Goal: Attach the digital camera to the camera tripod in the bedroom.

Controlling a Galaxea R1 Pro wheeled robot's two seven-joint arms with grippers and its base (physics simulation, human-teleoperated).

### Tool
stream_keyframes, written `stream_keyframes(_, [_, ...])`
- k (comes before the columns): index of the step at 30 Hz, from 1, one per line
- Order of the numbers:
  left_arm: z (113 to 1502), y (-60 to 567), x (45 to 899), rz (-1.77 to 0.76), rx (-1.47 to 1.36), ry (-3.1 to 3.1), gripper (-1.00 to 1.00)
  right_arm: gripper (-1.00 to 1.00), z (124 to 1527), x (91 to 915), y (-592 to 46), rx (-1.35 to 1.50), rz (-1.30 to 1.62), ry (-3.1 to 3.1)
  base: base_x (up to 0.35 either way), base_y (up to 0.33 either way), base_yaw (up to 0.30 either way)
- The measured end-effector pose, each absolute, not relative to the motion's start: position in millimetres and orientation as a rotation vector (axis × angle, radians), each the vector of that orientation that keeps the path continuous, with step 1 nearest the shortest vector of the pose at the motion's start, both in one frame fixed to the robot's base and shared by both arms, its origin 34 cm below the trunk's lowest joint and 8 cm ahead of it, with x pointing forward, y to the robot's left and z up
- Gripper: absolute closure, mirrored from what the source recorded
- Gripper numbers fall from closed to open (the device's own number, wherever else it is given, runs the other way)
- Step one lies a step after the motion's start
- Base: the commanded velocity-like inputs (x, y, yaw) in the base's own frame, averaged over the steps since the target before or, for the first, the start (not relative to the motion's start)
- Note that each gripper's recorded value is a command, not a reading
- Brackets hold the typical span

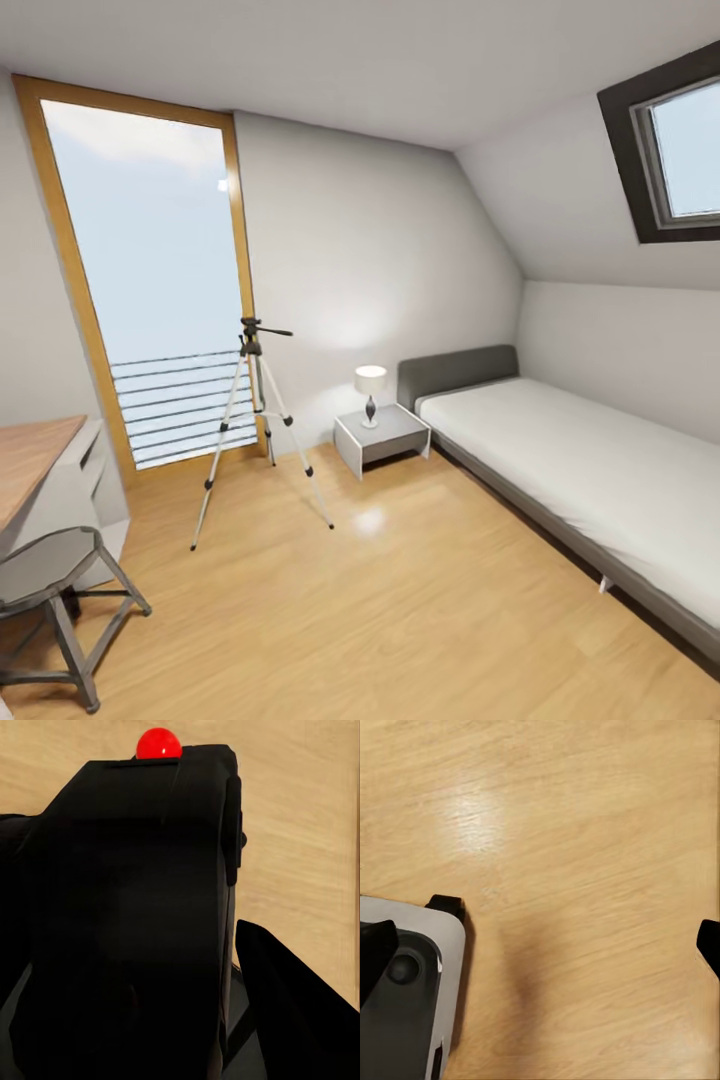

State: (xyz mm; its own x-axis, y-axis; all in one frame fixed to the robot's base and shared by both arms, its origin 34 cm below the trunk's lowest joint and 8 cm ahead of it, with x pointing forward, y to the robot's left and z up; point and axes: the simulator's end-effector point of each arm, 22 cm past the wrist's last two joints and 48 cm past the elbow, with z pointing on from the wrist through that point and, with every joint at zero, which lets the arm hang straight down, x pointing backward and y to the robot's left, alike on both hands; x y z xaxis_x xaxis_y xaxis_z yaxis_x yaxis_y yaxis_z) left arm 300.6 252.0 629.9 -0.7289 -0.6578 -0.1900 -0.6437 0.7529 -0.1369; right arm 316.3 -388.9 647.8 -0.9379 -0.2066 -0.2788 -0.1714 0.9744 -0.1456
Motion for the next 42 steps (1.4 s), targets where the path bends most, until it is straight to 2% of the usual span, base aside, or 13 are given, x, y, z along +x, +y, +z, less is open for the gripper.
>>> stream_keyframes(27, [629.9,252.0,300.5,-0.09,-1.027,2.725,1.0,-1.0,648.0,316.7,-389.2,-0.277,-0.173,2.824,0.322,-0.073,0.277])
stream_keyframes(42, [629.8,252.0,300.5,-0.09,-1.027,2.725,1.0,-1.0,648.1,316.8,-389.8,-0.277,-0.174,2.824,0.302,-0.176,0.278])
